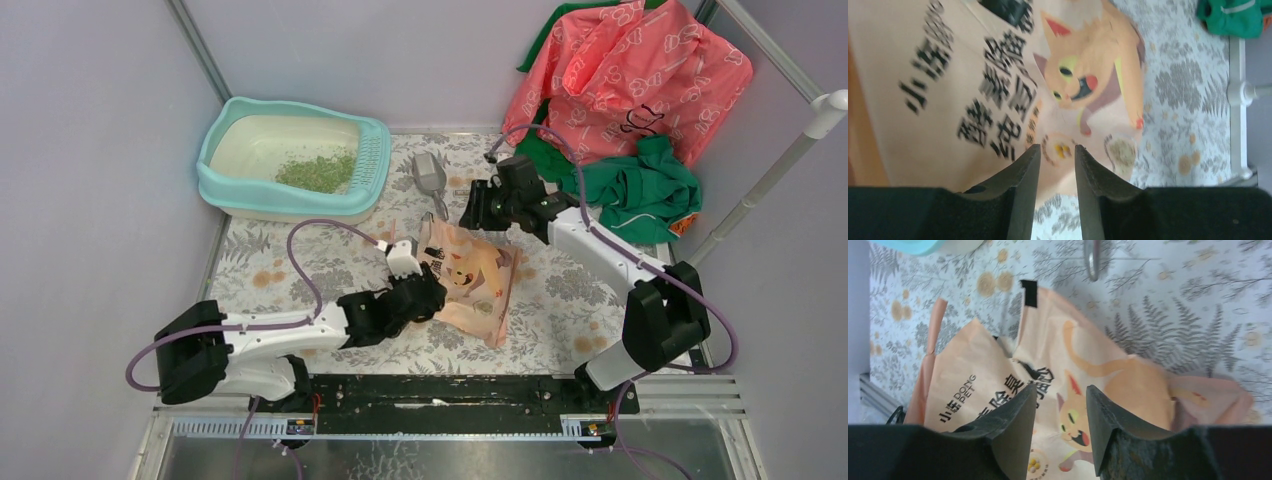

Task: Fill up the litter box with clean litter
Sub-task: Adjust the cat litter bag at the center of the board.

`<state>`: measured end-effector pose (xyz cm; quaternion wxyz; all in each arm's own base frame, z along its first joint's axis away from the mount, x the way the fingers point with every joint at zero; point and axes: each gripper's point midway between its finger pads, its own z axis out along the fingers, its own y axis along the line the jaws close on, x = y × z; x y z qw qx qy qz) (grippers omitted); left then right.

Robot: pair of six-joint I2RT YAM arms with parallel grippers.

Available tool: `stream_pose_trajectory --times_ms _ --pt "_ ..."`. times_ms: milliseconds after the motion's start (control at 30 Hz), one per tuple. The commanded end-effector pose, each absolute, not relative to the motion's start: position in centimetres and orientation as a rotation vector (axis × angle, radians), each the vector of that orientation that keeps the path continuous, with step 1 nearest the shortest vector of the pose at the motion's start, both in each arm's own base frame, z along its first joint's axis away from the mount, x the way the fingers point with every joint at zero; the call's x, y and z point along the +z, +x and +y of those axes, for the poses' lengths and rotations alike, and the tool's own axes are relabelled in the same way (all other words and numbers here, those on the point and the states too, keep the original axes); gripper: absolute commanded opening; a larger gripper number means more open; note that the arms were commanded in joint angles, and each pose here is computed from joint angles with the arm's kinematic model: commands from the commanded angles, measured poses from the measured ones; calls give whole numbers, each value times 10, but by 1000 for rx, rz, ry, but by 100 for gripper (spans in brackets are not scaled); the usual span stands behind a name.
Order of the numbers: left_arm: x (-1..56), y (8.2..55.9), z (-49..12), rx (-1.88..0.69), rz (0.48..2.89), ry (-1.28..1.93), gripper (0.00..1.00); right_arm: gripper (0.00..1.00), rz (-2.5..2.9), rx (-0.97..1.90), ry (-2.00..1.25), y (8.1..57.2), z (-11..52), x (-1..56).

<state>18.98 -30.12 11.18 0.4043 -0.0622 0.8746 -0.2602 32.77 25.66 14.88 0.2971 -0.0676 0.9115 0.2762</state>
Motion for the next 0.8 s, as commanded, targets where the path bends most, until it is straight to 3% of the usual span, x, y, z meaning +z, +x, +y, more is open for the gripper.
stream_pose_trajectory --times_ms 0,267,767 --pt "113 228 -296 -657 2127 -244 39 47 2373 620 -174 347 237 170" --pt "57 238 -258 -508 2195 -305 37 32 2412 556 -187 370 243 146" --pt "4 211 -222 -431 2298 -379 36 31 2482 559 -333 387 282 101"
